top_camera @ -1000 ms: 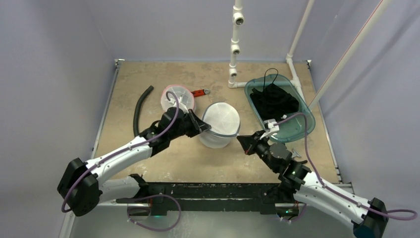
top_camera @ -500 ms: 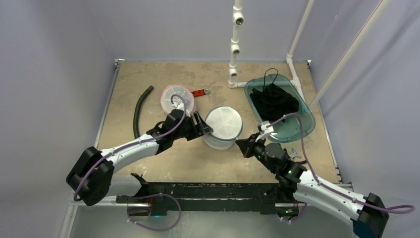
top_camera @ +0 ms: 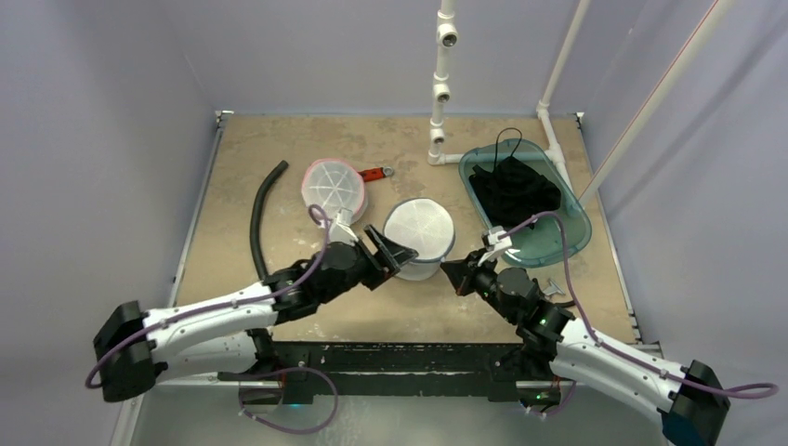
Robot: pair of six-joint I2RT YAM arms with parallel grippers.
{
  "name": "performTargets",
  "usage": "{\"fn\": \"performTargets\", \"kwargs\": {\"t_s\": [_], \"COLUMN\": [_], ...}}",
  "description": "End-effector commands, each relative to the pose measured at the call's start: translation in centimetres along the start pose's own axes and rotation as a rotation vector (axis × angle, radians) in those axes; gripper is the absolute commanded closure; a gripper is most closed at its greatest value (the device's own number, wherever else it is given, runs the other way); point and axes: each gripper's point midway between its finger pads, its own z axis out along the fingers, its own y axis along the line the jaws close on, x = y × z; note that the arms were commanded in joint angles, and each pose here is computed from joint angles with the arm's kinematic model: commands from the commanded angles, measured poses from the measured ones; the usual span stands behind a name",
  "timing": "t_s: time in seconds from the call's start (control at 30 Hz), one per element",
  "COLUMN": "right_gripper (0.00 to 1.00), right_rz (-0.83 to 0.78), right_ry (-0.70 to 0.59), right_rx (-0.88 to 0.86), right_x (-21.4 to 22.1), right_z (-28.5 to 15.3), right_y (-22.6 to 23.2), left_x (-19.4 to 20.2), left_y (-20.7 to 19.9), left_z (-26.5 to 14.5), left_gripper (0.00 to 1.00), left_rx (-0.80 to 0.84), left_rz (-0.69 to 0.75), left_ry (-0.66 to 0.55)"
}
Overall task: Unzip the laundry bag and remove the bra
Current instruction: Unzip the laundry bag at the center of the board.
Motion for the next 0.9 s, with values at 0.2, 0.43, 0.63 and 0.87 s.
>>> {"fn": "performTargets", "kwargs": {"t_s": [0.2, 0.43, 0.63, 0.87], "right_gripper": [1.00, 1.00, 1.00, 1.00], "right_rz": [-0.027, -0.049, -0.060, -0.061], "right_ry": [-0.012, -0.003, 0.005, 0.006], "right_rx": [-0.107, -0.156, -0.184, -0.219], "right_x": [-0.8, -0.6, -0.3, -0.4], "right_z": [0.0, -0.1, -0.1, -0.3], "right_y": [2.1, 2.8, 3.2, 3.9], "left_x": [3.5, 2.2, 0.9, -0.6], "left_y": [0.2, 0.8, 3.0, 4.6], "left_z": [6.2, 7.6, 8.5, 8.4], "left_gripper": [0.32, 0.35, 0.48, 0.74], "left_rx": [-0.099, -0.137, -0.203, -0.239], "left_rz": [-0.101, -0.123, -0.122, -0.128], "left_ry": [-0.018, -0.105, -0.141, -0.165]}}
